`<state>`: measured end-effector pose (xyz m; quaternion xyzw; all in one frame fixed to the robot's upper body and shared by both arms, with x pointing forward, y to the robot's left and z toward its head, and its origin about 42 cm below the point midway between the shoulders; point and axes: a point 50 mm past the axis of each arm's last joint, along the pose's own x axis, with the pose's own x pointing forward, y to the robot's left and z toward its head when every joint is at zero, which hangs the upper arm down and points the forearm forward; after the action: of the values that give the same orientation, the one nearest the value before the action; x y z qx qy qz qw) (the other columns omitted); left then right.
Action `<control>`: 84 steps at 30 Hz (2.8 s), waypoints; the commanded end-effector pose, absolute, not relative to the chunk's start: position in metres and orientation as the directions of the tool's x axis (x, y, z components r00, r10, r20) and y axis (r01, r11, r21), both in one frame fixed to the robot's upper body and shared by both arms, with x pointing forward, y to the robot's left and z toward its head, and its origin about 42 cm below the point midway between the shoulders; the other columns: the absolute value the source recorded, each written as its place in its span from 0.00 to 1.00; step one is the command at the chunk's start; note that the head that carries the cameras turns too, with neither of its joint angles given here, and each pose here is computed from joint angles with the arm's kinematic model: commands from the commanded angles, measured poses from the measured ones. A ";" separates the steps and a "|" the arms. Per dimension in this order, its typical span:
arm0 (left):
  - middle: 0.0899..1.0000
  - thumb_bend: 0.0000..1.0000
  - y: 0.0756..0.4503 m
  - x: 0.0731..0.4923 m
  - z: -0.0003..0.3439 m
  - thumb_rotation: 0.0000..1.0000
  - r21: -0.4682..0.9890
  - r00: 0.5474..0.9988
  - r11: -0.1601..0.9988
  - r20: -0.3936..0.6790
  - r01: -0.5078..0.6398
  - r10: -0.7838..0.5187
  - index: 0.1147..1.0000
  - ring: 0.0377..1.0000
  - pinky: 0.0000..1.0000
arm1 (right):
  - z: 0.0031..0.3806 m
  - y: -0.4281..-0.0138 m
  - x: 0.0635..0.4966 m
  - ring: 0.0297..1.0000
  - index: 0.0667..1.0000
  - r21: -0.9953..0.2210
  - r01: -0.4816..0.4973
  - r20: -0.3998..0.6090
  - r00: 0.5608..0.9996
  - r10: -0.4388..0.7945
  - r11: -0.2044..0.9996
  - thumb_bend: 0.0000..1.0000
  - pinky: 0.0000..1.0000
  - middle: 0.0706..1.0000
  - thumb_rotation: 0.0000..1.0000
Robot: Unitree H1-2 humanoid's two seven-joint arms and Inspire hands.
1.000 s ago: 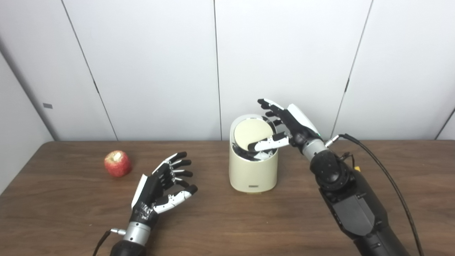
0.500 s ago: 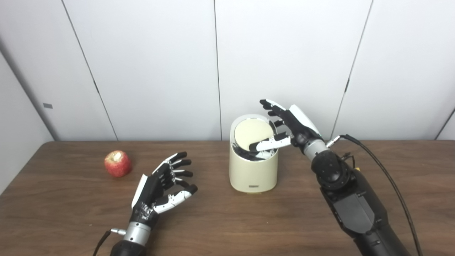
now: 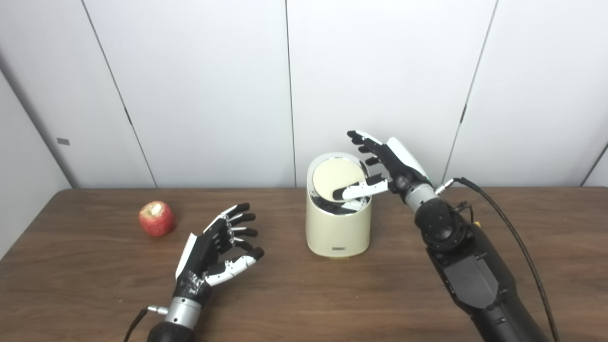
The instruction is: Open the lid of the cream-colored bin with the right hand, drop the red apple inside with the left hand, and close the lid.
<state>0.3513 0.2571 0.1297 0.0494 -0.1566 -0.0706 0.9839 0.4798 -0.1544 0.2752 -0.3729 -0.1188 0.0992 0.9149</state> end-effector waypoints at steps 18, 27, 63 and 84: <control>0.76 0.70 0.254 0.345 0.125 0.16 0.104 0.942 0.987 0.301 0.126 -0.152 0.83 0.66 0.53 | 0.306 -0.140 0.471 0.89 0.86 -0.864 -0.140 0.008 0.956 0.292 0.483 0.84 0.75 0.92 0.08; 0.76 0.70 0.255 0.346 0.126 0.17 0.117 0.941 0.985 0.300 0.124 -0.154 0.83 0.65 0.52 | 0.321 -0.145 0.459 0.88 0.86 -0.815 -0.095 0.112 0.942 0.316 0.571 0.79 0.75 0.90 0.18; 0.76 0.69 0.257 0.342 0.134 0.13 0.132 0.940 0.986 0.311 0.103 -0.140 0.80 0.65 0.53 | 0.234 -0.260 0.371 0.83 0.86 -0.532 -0.014 0.251 0.952 0.174 0.846 0.77 0.72 0.86 0.26; 0.74 0.69 0.279 0.343 0.155 0.16 0.114 0.872 0.957 0.453 -0.265 0.188 0.76 0.74 0.70 | 0.215 -0.271 0.347 0.78 0.86 -0.509 -0.033 0.157 0.979 0.131 0.860 0.78 0.61 0.87 0.24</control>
<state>0.3373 0.2652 0.1326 0.0674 -0.1824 0.0987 0.9759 0.3459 -0.2720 0.1967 -0.2612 -0.0588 0.0457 0.9624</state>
